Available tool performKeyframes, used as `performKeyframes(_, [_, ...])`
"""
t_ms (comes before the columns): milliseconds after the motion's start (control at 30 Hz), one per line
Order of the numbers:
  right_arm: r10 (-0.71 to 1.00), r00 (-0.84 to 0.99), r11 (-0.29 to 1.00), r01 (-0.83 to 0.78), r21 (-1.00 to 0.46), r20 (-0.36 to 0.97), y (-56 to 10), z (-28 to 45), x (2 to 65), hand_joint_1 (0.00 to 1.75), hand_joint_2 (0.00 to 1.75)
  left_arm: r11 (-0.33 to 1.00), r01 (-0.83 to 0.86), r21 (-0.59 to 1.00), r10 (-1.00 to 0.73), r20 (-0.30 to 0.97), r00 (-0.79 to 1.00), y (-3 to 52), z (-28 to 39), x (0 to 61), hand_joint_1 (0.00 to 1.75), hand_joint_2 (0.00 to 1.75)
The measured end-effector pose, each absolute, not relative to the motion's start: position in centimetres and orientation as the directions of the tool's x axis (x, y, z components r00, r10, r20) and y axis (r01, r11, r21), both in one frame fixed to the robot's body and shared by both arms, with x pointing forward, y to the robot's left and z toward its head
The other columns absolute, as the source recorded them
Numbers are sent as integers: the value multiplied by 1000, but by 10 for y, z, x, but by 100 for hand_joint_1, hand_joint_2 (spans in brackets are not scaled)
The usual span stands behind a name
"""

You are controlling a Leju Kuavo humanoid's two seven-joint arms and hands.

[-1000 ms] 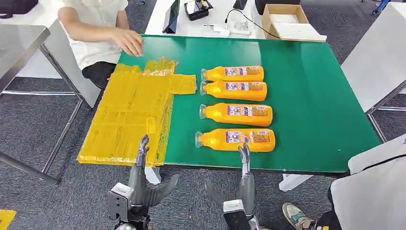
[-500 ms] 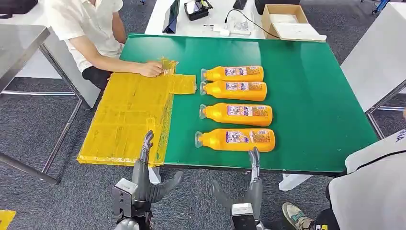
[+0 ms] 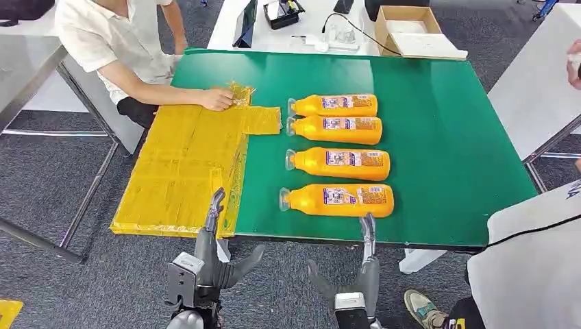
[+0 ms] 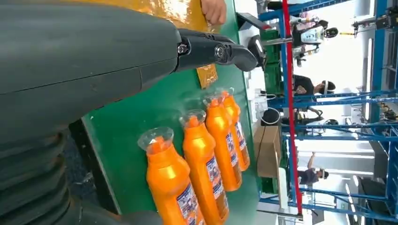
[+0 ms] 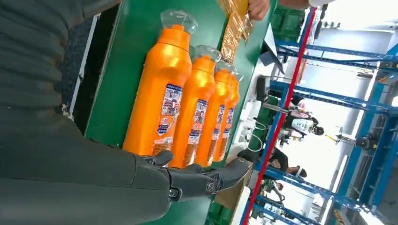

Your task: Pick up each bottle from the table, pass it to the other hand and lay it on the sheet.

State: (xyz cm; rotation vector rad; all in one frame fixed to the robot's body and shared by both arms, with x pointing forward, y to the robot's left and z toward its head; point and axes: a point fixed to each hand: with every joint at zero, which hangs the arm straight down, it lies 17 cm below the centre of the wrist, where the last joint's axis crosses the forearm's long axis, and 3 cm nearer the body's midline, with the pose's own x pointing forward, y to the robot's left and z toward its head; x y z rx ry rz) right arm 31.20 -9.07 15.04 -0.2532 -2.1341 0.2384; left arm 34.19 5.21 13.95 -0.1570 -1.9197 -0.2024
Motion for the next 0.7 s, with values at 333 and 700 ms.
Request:
performKeyframes(333, [486, -482, 864, 137, -485, 729, -111, 128, 339, 0, 175, 978, 198, 59, 11, 941, -337, 54, 136, 345, 0, 175])
performKeyframes(700, [796, -332, 576, 155, -803, 507, -174, 63, 401, 0, 175, 941, 336, -23, 119, 956, -268, 27, 137, 347, 0, 175])
